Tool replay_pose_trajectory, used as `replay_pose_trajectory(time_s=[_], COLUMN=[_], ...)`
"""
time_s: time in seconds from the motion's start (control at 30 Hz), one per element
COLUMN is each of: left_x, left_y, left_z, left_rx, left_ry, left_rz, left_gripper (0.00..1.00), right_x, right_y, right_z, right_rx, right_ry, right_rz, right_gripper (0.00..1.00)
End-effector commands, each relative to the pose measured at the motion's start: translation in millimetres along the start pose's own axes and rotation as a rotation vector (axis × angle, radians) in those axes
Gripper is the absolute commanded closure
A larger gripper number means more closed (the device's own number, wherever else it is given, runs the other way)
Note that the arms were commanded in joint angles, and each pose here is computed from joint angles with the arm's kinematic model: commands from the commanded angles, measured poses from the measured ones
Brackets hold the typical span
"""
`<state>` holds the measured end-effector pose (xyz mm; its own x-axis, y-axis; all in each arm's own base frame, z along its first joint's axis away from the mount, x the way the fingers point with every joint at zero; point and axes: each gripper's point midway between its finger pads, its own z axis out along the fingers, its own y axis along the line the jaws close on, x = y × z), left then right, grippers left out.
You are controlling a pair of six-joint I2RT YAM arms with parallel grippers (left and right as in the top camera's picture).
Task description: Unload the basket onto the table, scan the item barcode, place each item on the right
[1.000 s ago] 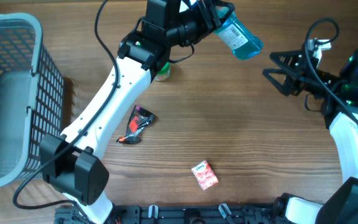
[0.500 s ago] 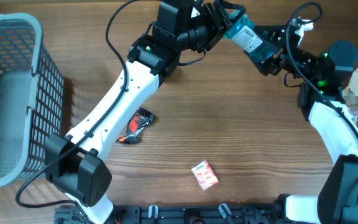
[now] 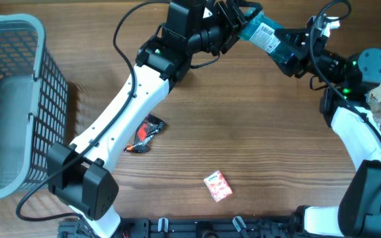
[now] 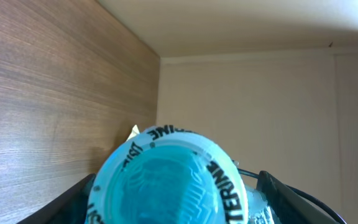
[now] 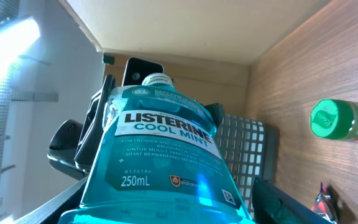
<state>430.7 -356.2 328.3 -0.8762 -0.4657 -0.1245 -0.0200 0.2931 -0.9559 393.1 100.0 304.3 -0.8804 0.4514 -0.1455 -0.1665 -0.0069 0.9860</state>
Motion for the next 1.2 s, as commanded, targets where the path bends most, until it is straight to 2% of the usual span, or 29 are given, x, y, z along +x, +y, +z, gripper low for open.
replay_pose_trajectory(time_s=[0.0, 0.17, 0.23, 0.37, 0.5, 0.57, 0.63, 0.87, 0.97, 1.17], left_x=[10, 7, 5, 2, 1, 1, 0, 1, 5, 6], left_y=[-37, -29, -28, -28, -27, -27, -27, -21, -5, -2], left_z=[-17, -16, -16, -16, -16, -16, -16, -16, -16, -16], left_rx=[0.074, 0.039, 0.036, 0.031, 0.028, 0.028, 0.028, -0.003, -0.063, -0.074], left_ry=[0.011, -0.007, -0.017, -0.035, -0.043, -0.042, -0.044, -0.045, -0.019, -0.014], left_rz=[0.086, 0.071, 0.071, 0.094, 0.094, 0.097, 0.102, 0.270, 0.272, 0.281], left_gripper=[0.57, 0.57, 0.52, 0.50, 0.29, 0.00, 0.00, 0.00, 0.00, 0.00], right_x=[-1, -3, -6, -14, -17, -21, -22, -44, -61, -87], right_y=[-6, -5, 1, 11, 11, 16, 16, 13, 3, -34], right_z=[-3, -5, -10, -24, -30, -38, -44, -81, -116, -193], right_rx=[0.002, 0.001, -0.013, -0.030, -0.026, -0.032, -0.028, 0.007, 0.057, 0.185], right_ry=[0.003, -0.001, -0.015, -0.047, -0.059, -0.080, -0.085, -0.185, -0.270, -0.462], right_rz=[0.094, 0.130, 0.080, 0.030, 0.016, -0.030, -0.042, -0.155, -0.192, -0.196], right_gripper=[0.31, 0.30, 0.30, 0.32, 0.32, 0.32, 0.32, 0.31, 0.31, 0.31])
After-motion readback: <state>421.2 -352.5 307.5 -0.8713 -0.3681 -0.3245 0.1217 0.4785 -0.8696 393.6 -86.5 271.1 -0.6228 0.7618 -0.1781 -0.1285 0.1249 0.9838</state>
